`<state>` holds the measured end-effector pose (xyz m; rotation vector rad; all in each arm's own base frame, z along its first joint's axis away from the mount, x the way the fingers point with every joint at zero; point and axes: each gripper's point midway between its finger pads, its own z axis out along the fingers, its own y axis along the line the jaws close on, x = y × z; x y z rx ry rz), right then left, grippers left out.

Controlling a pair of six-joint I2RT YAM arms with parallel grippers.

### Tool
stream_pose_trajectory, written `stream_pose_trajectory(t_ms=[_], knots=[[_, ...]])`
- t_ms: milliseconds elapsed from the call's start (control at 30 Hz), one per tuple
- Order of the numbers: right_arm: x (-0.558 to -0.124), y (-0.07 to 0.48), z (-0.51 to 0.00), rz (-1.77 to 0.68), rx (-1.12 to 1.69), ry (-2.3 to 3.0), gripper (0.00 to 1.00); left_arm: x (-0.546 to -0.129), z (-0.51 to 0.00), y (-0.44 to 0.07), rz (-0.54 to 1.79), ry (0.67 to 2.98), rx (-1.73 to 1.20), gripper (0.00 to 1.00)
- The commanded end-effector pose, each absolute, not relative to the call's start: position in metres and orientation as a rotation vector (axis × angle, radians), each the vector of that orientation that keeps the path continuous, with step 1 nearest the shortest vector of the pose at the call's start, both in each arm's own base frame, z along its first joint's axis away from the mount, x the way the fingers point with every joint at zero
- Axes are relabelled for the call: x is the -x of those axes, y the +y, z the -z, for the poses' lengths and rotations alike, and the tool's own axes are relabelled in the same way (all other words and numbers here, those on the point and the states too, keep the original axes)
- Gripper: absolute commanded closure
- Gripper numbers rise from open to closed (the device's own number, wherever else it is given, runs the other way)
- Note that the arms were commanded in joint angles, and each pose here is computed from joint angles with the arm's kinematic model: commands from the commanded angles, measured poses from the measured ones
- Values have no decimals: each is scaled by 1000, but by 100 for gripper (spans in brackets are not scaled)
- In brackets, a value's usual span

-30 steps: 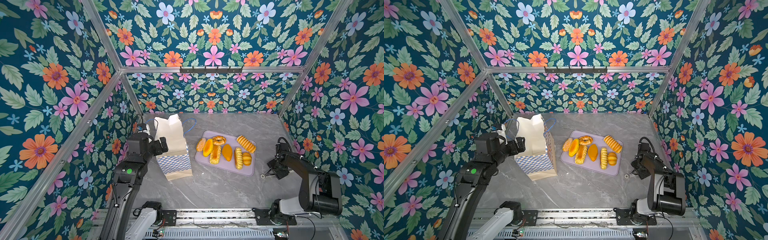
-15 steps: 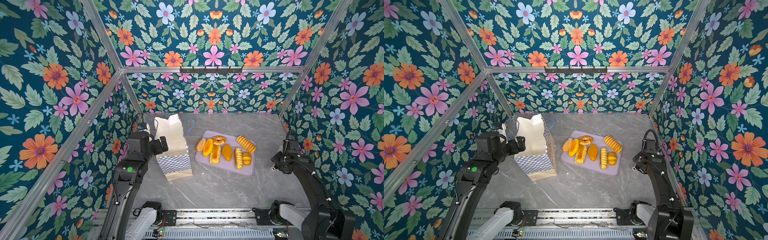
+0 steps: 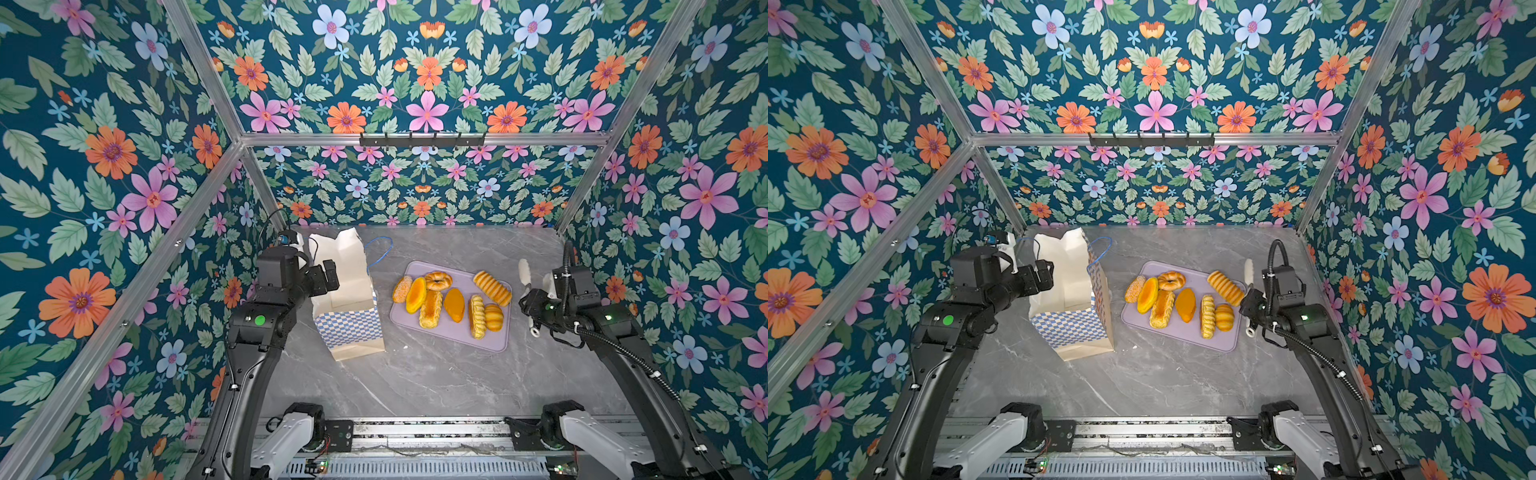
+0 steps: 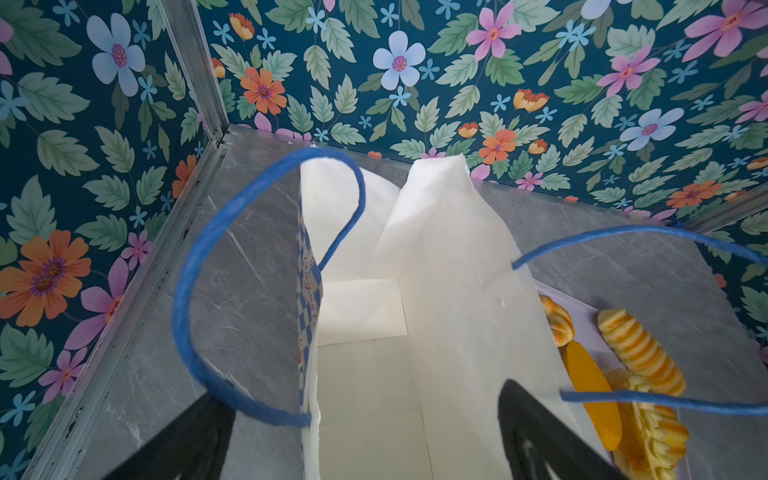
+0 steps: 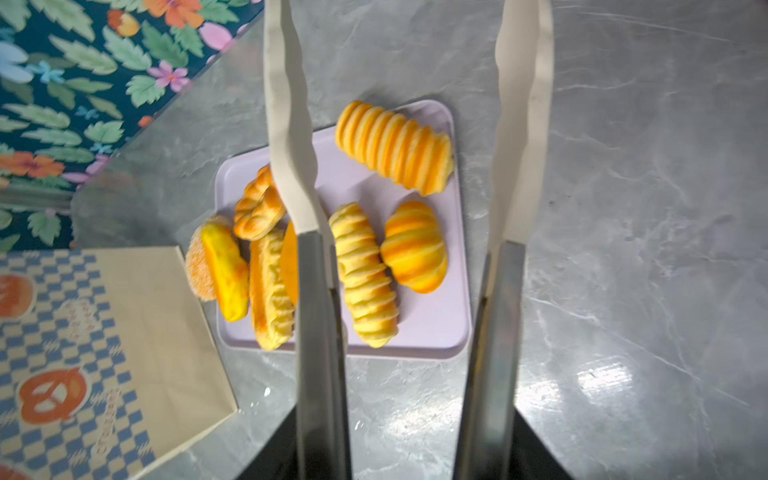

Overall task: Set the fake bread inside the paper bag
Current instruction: 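Move the tongs over the tray toward the ridged yellow bread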

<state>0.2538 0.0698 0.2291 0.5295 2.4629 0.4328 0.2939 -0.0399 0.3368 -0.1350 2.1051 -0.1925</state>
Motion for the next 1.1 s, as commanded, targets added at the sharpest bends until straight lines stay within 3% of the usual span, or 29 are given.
stream_pose_trajectory(t_ms=[0,333,767,1067], knots=[[-249,99,-237,-488,-437,2520,49,-286,-341,-42,215,2124,132,1],[-219,150,-243,-315,-68,2744,50,-254,-352,-34,213,2163,185,0],[-205,122,-223,-55,52,2818,50,-237,-301,-27,178,2320,281,1],[-201,111,-207,24,76,2830,48,-234,-273,-29,174,2405,285,11]])
